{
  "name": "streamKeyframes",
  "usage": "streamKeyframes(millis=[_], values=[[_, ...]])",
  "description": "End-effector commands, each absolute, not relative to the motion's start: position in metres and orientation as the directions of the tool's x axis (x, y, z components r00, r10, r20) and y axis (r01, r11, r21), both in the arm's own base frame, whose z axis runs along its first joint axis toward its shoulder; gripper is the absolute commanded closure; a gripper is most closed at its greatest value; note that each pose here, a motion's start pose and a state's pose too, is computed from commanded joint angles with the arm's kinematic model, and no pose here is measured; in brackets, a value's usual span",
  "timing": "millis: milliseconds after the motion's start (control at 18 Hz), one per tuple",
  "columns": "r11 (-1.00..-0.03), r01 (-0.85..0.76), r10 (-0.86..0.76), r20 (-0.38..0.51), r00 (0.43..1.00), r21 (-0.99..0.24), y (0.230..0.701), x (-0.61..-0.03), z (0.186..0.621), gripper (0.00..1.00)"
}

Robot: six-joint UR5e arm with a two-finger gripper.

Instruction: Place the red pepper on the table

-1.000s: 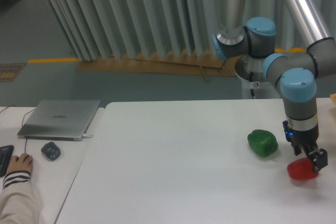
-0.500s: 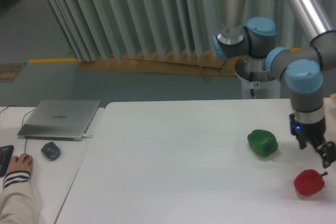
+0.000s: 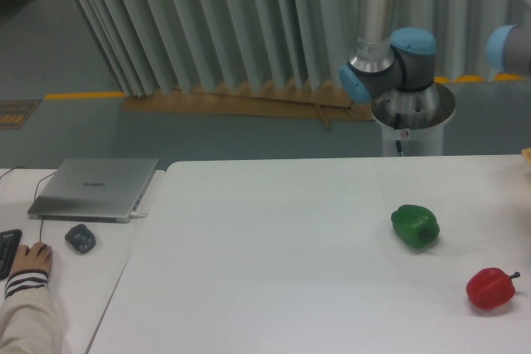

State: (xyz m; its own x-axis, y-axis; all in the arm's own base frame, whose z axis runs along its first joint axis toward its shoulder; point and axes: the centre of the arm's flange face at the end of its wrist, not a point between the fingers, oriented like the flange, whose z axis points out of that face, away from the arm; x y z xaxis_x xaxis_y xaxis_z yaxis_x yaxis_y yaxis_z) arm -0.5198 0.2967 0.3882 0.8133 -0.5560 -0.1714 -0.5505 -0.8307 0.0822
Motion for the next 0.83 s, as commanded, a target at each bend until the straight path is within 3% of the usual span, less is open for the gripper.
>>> streamKeyframes(millis=[278,833], values=[[-0.825,-0.564,-0.565,-0.104,0.818,0.048,0.290,-0.512,0.362,0.00],[-0.813,-0.580,-0.582,-0.089,0.808,0.046,0.288,-0.510,0.355,0.00]])
